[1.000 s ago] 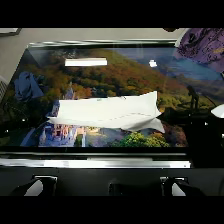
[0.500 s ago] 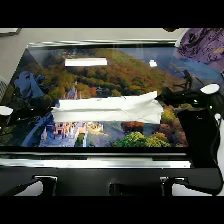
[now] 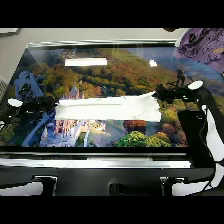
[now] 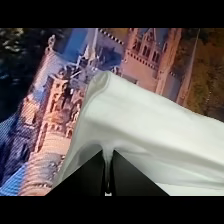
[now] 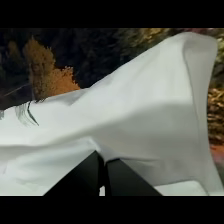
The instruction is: Fold the clothes and pants, and hang the long-sleeved shirts on hangers.
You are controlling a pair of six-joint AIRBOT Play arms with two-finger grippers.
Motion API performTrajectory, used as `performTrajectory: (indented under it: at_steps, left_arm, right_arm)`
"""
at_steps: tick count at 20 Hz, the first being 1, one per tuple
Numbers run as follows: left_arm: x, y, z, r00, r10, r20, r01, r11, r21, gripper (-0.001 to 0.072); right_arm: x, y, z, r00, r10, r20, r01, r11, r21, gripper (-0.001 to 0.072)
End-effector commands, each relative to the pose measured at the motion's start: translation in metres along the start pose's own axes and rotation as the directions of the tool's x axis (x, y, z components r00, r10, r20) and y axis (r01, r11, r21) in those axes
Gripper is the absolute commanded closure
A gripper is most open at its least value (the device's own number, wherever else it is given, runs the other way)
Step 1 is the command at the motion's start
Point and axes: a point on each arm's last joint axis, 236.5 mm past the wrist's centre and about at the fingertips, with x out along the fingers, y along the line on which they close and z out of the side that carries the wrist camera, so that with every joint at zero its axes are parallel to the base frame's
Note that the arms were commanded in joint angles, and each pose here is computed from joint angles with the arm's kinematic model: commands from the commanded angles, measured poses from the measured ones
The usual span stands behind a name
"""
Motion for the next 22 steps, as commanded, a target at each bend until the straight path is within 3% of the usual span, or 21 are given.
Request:
performTrajectory:
  at_steps: [1,3,4,6,8,9,10,12,16,17,20,22]
  left_arm:
    - [0.017,0.006,-0.009,0.999,0.01,-0.04,-0.011,1.0,-0.019,0.0685]
    - [0.024,0.007,-0.014,0.998,0.008,-0.057,-0.01,1.0,-0.029,0.0665]
    - [0.025,0.006,-0.014,0.998,0.003,-0.059,-0.005,0.999,-0.038,0.0608]
    - [0.025,0.0,-0.011,0.999,-0.022,-0.05,0.019,0.997,-0.07,0.0375]
    - [0.022,-0.008,-0.003,0.998,-0.042,-0.037,0.04,0.996,-0.074,0.0249]
    - [0.019,-0.013,0.001,0.998,-0.054,-0.032,0.052,0.996,-0.069,0.0187]
    - [0.015,-0.021,0.008,0.997,-0.068,-0.025,0.066,0.996,-0.055,0.0095]
    - [0.001,-0.037,0.027,0.995,-0.095,0.01,0.095,0.995,-0.024,0.0091]
    - [-0.043,-0.07,0.067,0.982,-0.146,0.12,0.141,0.989,0.048,0.0091]
    - [-0.052,-0.076,0.071,0.978,-0.155,0.138,0.148,0.987,0.06,0.0091]
    - [-0.061,-0.083,0.07,0.976,-0.168,0.14,0.158,0.985,0.074,0.0091]
    - [-0.06,-0.083,0.064,0.979,-0.17,0.115,0.163,0.984,0.075,0.0091]
  right_arm:
    - [0.015,-0.013,0.002,1.0,-0.012,0.0,0.012,0.999,0.042,0.0678]
    - [0.019,-0.016,0.002,1.0,-0.014,0.0,0.014,0.996,0.093,0.0677]
    - [0.02,-0.016,0.004,1.0,-0.013,0.006,0.012,0.991,0.131,0.0677]
    - [0.02,-0.01,0.005,1.0,0.014,0.01,-0.016,0.988,0.156,0.0633]
    - [0.02,-0.001,0.001,0.999,0.051,-0.007,-0.049,0.983,0.177,0.0485]
    - [0.019,0.005,-0.004,0.997,0.074,-0.029,-0.068,0.98,0.188,0.0339]
    - [0.017,0.009,-0.01,0.994,0.088,-0.059,-0.076,0.98,0.185,0.0251]
    - [0.003,0.016,-0.014,0.99,0.083,-0.113,-0.067,0.988,0.14,0.0232]
    - [-0.058,-0.026,0.023,0.993,-0.083,-0.087,0.096,0.984,0.153,0.0213]
    - [-0.072,-0.042,0.031,0.992,-0.107,-0.073,0.118,0.979,0.167,0.0167]
    - [-0.081,-0.068,0.026,0.992,-0.012,-0.122,0.039,0.974,0.222,0.007]
    - [-0.07,-0.065,0.009,0.971,0.119,-0.209,-0.076,0.976,0.204,0.0056]
